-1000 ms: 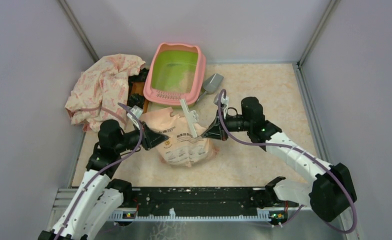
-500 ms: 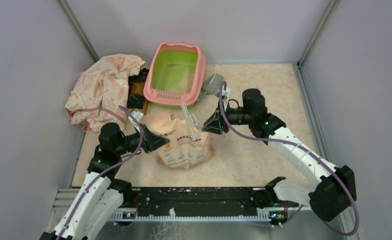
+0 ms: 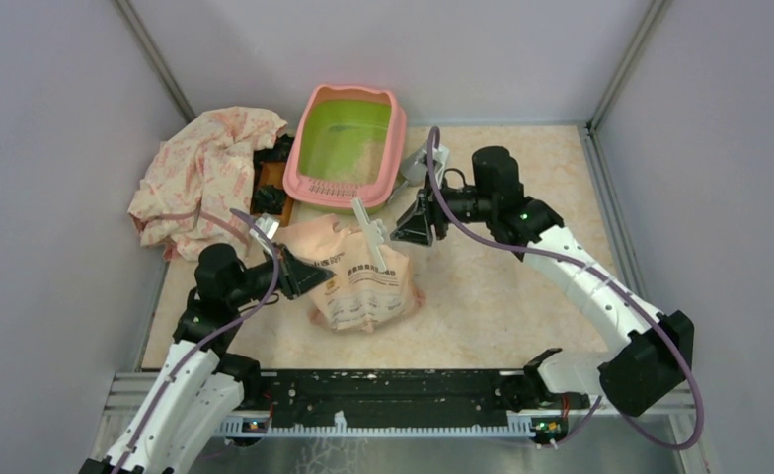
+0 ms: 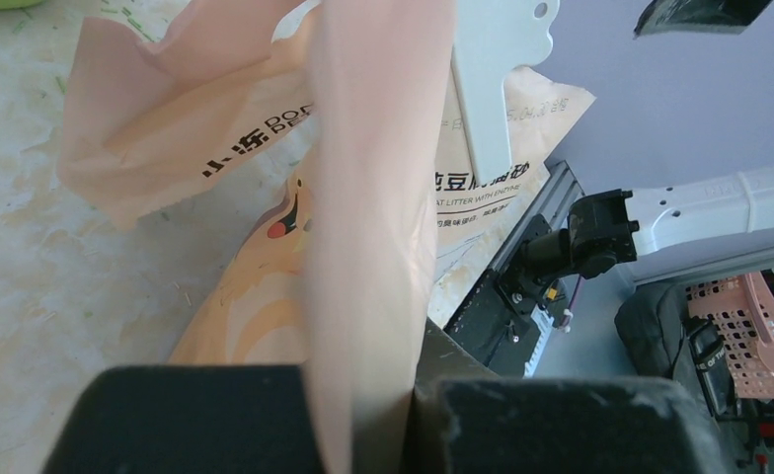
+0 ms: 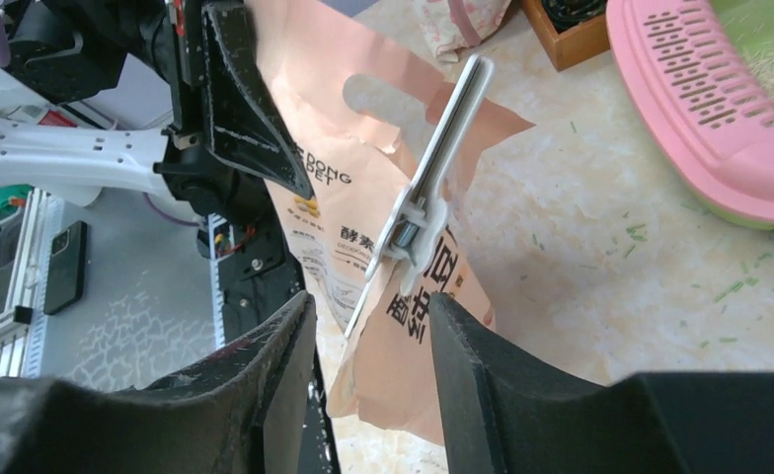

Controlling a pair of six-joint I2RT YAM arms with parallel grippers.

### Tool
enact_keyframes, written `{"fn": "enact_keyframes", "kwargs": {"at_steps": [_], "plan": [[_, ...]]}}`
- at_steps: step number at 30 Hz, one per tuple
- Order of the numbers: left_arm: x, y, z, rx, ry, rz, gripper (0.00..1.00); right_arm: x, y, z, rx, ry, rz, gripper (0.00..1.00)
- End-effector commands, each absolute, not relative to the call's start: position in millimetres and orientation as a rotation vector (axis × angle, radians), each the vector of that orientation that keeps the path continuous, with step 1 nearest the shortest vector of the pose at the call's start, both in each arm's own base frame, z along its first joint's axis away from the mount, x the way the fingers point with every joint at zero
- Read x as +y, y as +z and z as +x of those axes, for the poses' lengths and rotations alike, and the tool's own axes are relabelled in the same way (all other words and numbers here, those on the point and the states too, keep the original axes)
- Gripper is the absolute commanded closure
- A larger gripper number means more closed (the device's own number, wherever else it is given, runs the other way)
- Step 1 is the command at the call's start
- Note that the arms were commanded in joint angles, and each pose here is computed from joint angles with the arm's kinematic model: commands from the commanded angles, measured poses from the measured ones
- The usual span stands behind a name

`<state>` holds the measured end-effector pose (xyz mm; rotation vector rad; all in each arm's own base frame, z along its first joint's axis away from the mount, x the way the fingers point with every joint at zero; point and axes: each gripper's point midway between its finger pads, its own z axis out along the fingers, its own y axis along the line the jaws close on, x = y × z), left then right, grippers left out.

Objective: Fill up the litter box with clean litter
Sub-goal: Clamp the cat litter bag at the center of the board.

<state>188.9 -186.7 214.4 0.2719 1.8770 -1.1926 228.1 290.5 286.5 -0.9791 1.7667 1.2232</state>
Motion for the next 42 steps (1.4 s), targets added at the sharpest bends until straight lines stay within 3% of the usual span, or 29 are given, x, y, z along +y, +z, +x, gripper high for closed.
{"fn": "enact_keyframes", "kwargs": {"at_steps": [1,3,9,23,39,42], "plan": [[-182,226,195,1.808,-1.16,0.267,0.97,292,311,239,1.758,1.197,-0.962,0.45],[-182,224,194,1.81,-1.165,0.266,0.97,297,309,241,1.779,1.172,-0.974,0.33],[-180,221,194,1.822,-1.175,0.25,0.97,312,304,245,1.811,1.072,-1.017,0.3],[-171,219,196,1.813,-1.26,0.213,0.96,335,295,252,1.85,0.991,-1.093,0.36],[-169,219,195,1.806,-1.302,0.221,0.96,351,291,248,1.838,1.079,-1.159,0.5],[-170,219,194,1.804,-1.309,0.226,0.96,352,287,247,1.849,1.086,-1.169,0.62]]}}
